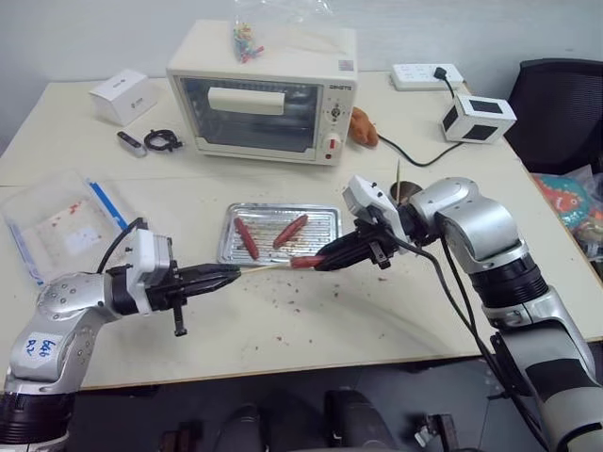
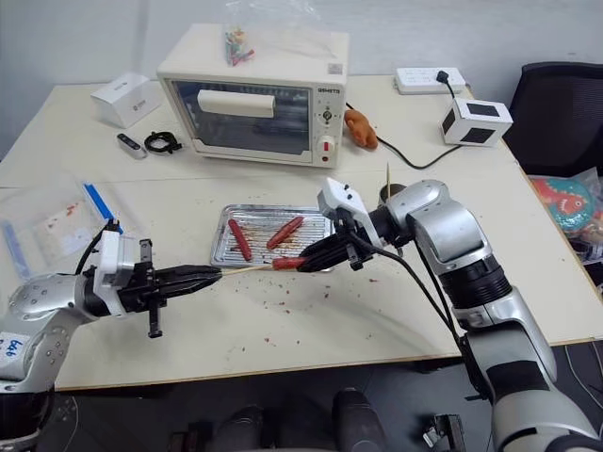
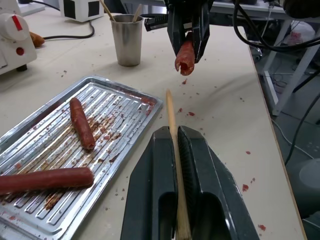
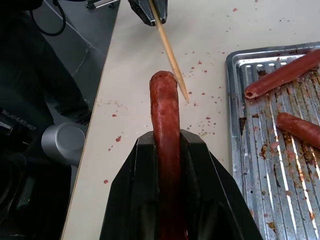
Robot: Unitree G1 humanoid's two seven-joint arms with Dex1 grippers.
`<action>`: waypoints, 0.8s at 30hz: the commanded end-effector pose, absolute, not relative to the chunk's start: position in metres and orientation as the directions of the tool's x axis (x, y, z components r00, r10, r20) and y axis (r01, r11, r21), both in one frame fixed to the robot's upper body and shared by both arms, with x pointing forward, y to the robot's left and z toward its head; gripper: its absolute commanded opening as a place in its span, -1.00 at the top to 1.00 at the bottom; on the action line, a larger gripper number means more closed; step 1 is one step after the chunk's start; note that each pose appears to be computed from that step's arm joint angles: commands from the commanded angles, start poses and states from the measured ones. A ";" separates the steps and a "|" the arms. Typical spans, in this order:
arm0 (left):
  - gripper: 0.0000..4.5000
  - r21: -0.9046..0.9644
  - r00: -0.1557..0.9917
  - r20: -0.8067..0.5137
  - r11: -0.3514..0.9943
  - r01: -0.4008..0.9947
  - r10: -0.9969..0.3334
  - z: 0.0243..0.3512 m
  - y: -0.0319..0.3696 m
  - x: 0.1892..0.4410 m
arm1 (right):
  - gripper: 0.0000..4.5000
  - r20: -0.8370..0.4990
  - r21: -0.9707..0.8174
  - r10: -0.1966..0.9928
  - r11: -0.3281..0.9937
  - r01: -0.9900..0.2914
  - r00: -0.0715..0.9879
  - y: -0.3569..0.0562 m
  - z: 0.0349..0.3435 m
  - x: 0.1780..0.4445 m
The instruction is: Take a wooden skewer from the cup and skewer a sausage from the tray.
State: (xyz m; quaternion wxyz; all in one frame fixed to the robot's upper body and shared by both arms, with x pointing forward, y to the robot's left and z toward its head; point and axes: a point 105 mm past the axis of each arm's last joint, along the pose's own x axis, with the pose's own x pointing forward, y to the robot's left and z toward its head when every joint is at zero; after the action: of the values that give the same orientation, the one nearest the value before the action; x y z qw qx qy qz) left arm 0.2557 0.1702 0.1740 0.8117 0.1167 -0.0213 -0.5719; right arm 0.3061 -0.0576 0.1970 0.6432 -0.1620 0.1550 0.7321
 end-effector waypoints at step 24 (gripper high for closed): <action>1.00 0.168 0.283 -0.043 0.272 0.947 -0.958 0.201 0.169 0.245 | 0.75 -0.420 0.038 0.900 -0.112 -0.993 -0.117 -0.063 0.202 0.302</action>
State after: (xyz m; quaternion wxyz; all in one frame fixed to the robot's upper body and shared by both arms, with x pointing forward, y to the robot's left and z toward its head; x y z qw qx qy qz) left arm 0.2512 0.1738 0.1888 0.8096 0.0692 -0.0162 -0.5827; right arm 0.3057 -0.0619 0.1967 0.6514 -0.1511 0.1680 0.7243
